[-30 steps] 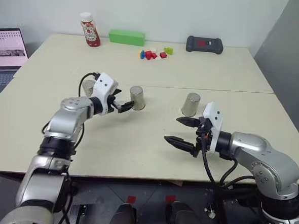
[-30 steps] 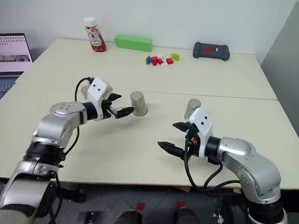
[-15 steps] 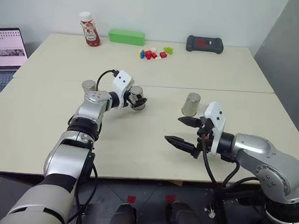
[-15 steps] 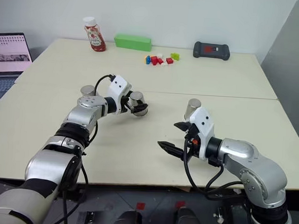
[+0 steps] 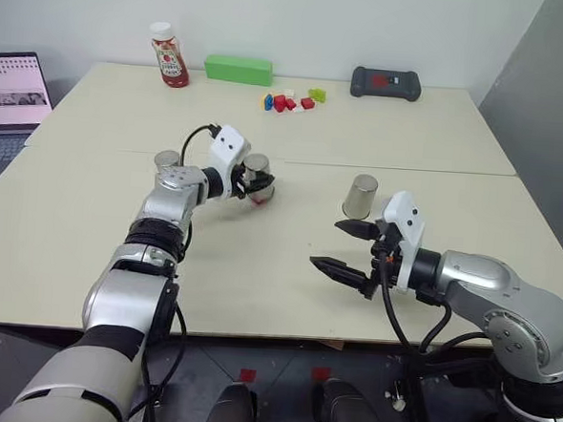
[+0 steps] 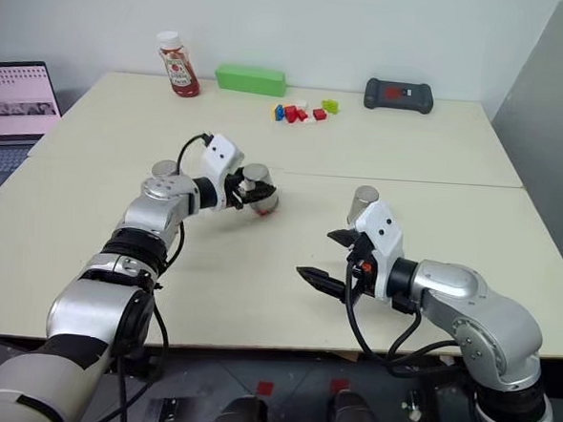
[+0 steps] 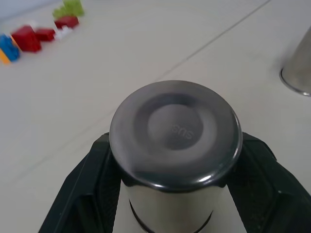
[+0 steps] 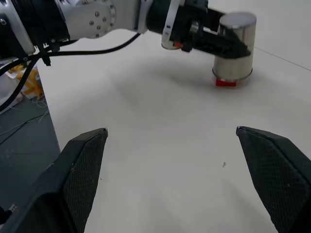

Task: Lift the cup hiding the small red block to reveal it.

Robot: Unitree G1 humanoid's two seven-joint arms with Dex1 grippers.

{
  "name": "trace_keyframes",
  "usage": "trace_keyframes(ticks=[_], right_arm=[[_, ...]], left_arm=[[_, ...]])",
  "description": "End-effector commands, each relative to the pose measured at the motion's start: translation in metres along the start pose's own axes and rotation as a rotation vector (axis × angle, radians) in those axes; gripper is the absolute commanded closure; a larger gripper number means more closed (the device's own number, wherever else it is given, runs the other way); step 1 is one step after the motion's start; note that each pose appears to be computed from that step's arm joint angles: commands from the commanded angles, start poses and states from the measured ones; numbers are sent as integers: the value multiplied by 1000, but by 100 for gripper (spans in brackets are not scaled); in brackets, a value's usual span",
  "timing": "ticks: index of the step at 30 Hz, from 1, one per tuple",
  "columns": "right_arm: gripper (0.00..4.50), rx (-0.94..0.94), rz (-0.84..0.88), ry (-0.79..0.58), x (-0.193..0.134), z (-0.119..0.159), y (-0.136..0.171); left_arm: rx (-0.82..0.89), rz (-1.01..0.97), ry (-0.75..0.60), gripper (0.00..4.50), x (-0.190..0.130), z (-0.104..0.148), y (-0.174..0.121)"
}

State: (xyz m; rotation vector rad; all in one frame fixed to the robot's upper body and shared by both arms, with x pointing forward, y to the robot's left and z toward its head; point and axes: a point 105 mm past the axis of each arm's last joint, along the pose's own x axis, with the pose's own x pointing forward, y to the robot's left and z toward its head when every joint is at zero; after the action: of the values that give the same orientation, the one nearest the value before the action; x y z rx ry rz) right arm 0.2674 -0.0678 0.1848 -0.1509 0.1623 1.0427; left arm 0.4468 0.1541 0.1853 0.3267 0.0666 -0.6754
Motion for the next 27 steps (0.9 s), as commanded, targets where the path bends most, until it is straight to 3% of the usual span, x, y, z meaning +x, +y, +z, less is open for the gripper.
trace_keyframes(ticks=[1,4,10,25,27], right_arm=[[0,-37,4,-37,-2,10,2],[0,-33,12,-41,1,11,2],[0,-35,37,-44,5,11,1],[0,-47,48,-43,6,14,-1],[0,-47,45,-41,5,14,-2]], left_arm=[[63,70,-97,181,-20,38,16],[64,154,-72,181,-40,39,26],[-7,234,45,181,-60,5,28],[-116,330,139,181,-66,-38,37],[-137,323,140,110,-64,-40,37]])
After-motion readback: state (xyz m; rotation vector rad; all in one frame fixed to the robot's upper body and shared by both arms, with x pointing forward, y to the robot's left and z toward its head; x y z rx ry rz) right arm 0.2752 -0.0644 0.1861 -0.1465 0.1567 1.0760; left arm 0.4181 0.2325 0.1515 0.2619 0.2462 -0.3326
